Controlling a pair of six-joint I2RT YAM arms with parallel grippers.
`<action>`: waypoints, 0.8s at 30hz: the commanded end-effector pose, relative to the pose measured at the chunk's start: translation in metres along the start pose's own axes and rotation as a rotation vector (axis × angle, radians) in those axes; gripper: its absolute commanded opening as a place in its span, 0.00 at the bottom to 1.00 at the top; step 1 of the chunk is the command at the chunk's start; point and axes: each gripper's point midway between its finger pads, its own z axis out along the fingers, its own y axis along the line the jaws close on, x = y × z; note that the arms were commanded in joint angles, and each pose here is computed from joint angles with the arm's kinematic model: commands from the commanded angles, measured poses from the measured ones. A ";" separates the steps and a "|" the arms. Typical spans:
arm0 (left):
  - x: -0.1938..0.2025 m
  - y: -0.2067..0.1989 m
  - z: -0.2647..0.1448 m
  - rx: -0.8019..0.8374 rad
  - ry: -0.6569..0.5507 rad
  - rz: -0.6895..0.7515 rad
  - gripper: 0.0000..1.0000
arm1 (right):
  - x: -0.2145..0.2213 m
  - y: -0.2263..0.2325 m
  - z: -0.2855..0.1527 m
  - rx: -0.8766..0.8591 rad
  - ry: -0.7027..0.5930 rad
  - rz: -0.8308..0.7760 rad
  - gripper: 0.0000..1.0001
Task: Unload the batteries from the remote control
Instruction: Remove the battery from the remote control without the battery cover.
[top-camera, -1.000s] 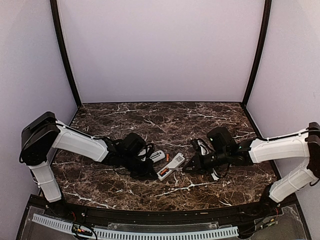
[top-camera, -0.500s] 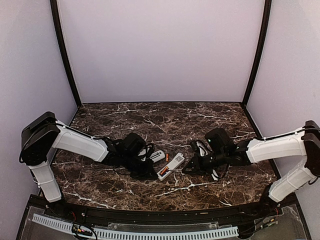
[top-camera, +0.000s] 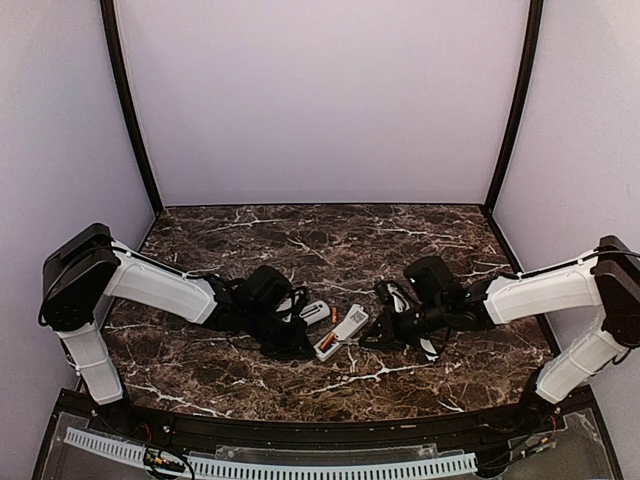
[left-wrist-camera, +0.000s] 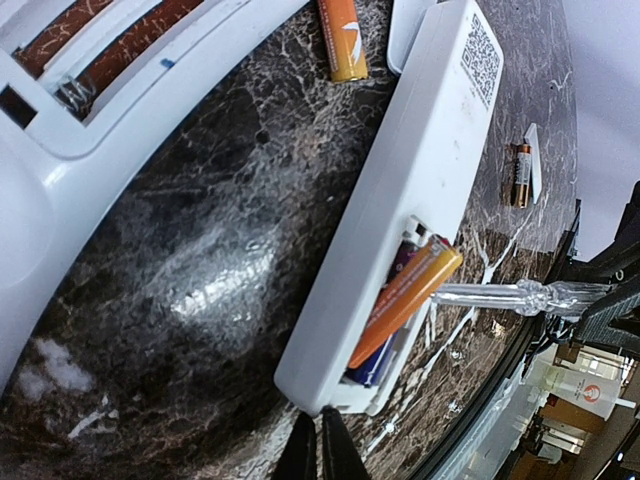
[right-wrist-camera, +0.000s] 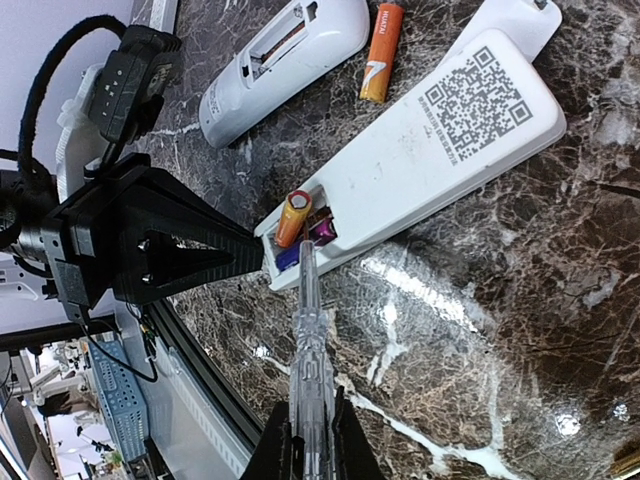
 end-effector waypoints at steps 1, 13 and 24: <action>-0.005 0.002 -0.005 -0.019 -0.028 0.006 0.05 | -0.008 0.021 -0.002 -0.067 -0.021 -0.026 0.00; -0.006 0.000 -0.006 -0.015 -0.031 0.012 0.05 | -0.009 0.027 -0.002 -0.090 -0.019 -0.027 0.00; -0.007 0.001 -0.007 -0.016 -0.033 0.012 0.05 | -0.011 0.026 0.000 -0.080 -0.017 -0.027 0.00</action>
